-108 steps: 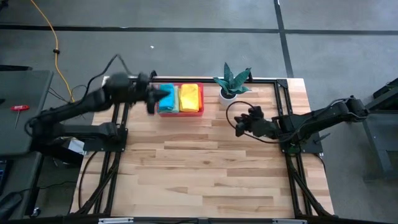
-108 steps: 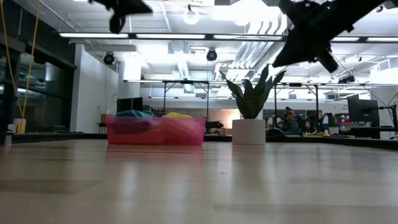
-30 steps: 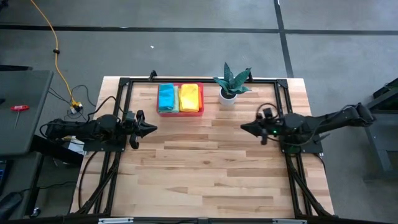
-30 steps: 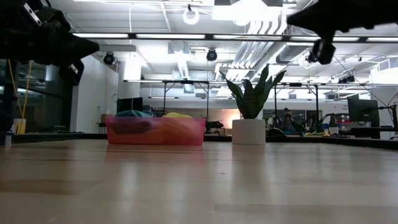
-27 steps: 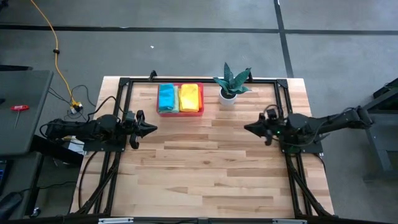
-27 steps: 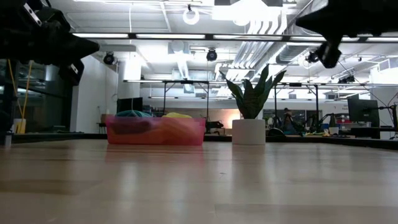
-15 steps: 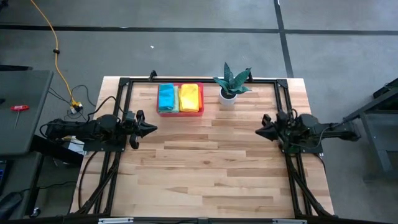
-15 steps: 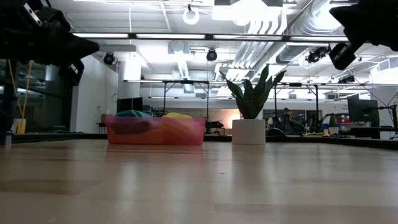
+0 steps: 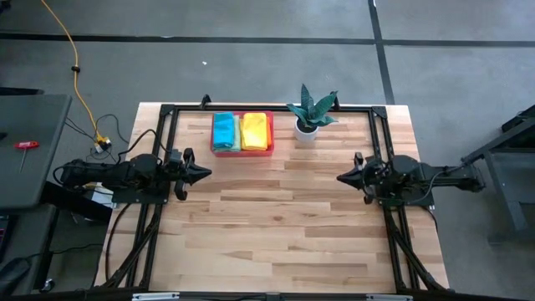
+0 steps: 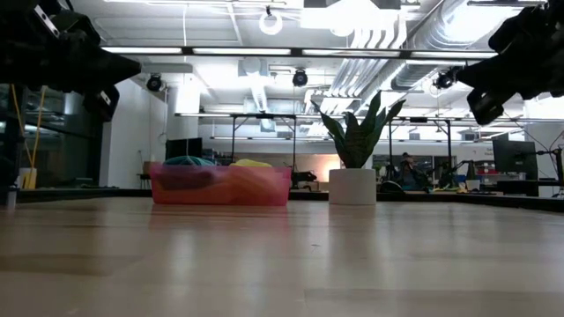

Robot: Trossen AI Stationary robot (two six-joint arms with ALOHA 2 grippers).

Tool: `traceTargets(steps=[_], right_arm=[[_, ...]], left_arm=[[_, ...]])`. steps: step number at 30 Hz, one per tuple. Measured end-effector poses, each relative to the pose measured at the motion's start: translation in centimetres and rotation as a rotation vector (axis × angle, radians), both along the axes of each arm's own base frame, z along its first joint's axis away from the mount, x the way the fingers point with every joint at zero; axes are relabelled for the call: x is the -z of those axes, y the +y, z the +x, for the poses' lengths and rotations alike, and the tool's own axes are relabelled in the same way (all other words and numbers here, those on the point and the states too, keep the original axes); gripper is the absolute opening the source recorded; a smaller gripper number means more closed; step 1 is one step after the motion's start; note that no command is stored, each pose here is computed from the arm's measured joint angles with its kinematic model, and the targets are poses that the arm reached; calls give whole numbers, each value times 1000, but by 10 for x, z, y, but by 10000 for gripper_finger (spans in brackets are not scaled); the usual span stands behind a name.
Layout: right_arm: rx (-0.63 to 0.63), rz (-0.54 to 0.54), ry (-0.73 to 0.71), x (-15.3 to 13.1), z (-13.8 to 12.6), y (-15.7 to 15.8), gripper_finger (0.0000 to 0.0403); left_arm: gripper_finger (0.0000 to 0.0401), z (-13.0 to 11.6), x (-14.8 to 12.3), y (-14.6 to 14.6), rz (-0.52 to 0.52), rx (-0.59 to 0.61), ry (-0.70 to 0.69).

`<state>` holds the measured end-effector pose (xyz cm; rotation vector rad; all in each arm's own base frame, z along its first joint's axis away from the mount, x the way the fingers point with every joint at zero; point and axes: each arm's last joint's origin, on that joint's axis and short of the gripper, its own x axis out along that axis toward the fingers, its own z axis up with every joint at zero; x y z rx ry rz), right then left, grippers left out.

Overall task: Fold microfiber towels
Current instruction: Return to Home Position

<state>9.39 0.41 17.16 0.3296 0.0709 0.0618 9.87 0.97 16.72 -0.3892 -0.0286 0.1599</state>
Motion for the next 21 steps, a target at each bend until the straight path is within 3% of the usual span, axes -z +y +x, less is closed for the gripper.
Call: traceTargets(steps=[7, 21], right_arm=[[9, -95, 0, 1, 0, 0, 0], [9, -96, 0, 1, 0, 0, 0]], left_arm=[[1, 0, 0, 0, 0, 0, 0], [1, 0, 0, 0, 0, 0, 0]])
